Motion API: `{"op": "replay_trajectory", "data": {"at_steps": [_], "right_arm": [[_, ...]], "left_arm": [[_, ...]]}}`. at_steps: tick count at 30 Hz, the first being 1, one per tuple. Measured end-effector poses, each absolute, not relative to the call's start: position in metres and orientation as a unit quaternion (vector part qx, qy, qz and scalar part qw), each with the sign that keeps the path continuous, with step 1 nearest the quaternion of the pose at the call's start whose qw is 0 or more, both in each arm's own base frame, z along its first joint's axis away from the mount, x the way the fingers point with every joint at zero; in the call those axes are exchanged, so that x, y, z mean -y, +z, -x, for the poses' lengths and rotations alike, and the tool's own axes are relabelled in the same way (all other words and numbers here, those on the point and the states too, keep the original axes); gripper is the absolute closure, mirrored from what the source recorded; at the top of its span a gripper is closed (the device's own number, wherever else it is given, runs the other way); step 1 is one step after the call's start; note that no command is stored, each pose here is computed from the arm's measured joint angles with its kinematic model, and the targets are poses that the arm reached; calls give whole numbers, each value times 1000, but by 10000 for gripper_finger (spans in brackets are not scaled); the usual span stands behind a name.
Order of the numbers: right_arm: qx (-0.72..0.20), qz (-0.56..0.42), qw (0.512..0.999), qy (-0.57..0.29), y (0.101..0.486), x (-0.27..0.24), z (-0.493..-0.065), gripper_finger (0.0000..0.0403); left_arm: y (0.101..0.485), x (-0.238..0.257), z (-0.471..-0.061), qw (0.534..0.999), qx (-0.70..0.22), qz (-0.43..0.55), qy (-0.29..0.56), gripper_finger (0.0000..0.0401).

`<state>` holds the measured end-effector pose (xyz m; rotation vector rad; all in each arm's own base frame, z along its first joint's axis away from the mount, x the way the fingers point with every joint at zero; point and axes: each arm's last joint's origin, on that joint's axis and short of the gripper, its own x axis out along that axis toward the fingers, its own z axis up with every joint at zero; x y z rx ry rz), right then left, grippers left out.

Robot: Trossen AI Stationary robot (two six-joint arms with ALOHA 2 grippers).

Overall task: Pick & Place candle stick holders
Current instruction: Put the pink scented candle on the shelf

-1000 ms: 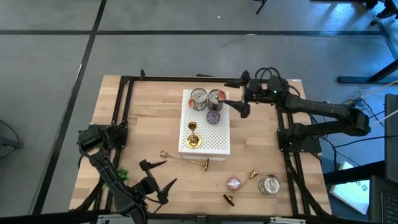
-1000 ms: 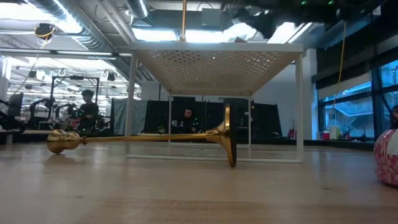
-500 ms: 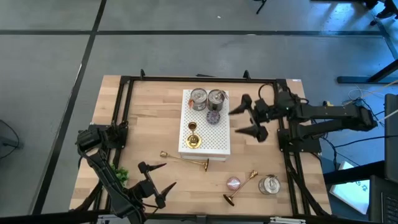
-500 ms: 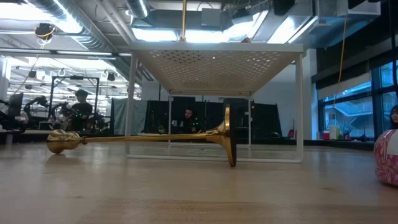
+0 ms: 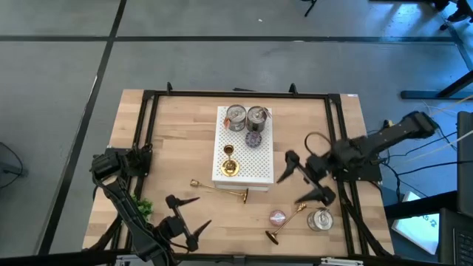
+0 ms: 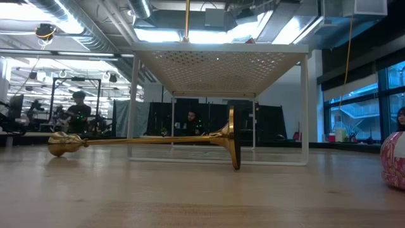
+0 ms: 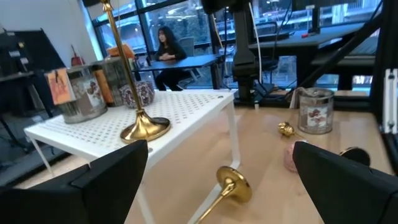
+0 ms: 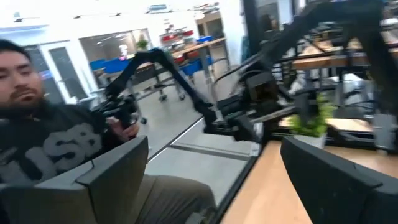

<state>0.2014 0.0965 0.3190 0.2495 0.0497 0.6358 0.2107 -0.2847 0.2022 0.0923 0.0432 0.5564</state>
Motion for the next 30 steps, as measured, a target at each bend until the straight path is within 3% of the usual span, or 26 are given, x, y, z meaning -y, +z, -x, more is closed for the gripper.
{"op": "replay_trajectory", "data": {"at_steps": [10, 22, 30], "right_arm": [[-56, -105, 950, 290, 293, -159, -199, 34], [-139, -95, 961, 219, 257, -189, -197, 34], [-275, -190, 941, 61, 225, -178, -191, 34]], "left_arm": [[200, 292, -220, 960, -31, -13, 278, 1], [201, 298, -226, 958, -54, -65, 274, 1], [200, 292, -233, 956, -67, -53, 282, 1]]}}
